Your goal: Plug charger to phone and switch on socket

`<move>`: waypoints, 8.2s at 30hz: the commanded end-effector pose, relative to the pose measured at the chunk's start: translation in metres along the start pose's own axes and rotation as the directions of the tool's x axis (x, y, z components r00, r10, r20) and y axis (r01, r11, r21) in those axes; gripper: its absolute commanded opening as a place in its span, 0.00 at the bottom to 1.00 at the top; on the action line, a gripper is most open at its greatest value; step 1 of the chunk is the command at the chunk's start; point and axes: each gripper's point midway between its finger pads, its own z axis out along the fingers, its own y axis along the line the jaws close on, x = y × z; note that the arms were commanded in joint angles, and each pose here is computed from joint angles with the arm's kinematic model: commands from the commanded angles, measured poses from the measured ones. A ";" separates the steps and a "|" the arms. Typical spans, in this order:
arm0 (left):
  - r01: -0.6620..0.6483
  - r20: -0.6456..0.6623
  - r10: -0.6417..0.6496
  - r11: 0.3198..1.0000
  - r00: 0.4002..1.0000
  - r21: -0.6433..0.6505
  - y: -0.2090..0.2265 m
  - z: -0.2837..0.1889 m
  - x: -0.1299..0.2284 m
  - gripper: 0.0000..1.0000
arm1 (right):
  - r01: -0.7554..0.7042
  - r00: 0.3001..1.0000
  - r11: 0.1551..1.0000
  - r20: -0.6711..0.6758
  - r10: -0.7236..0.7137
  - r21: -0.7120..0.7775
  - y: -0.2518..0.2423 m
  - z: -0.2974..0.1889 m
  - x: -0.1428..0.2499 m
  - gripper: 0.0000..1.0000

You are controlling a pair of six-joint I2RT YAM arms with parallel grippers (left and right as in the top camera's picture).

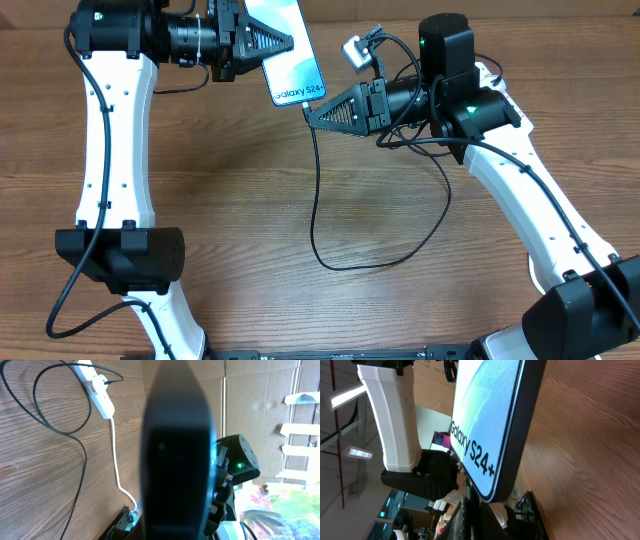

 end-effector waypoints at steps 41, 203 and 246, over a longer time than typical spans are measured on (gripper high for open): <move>-0.098 -0.061 0.106 0.989 0.993 0.114 -0.023 0.008 0.015 0.04 | -0.005 0.998 0.999 0.058 0.002 0.043 0.006 -0.002 -0.013 0.04; -0.196 0.032 0.326 0.643 0.945 -0.741 0.132 0.016 -0.083 1.00 | -0.625 0.776 -0.376 0.596 -0.205 0.684 -0.268 -0.470 -0.011 1.00; -0.196 0.032 0.326 0.643 0.945 -0.741 0.132 0.016 -0.083 1.00 | -0.640 0.764 -0.041 0.642 0.073 0.767 -0.382 -0.441 0.025 1.00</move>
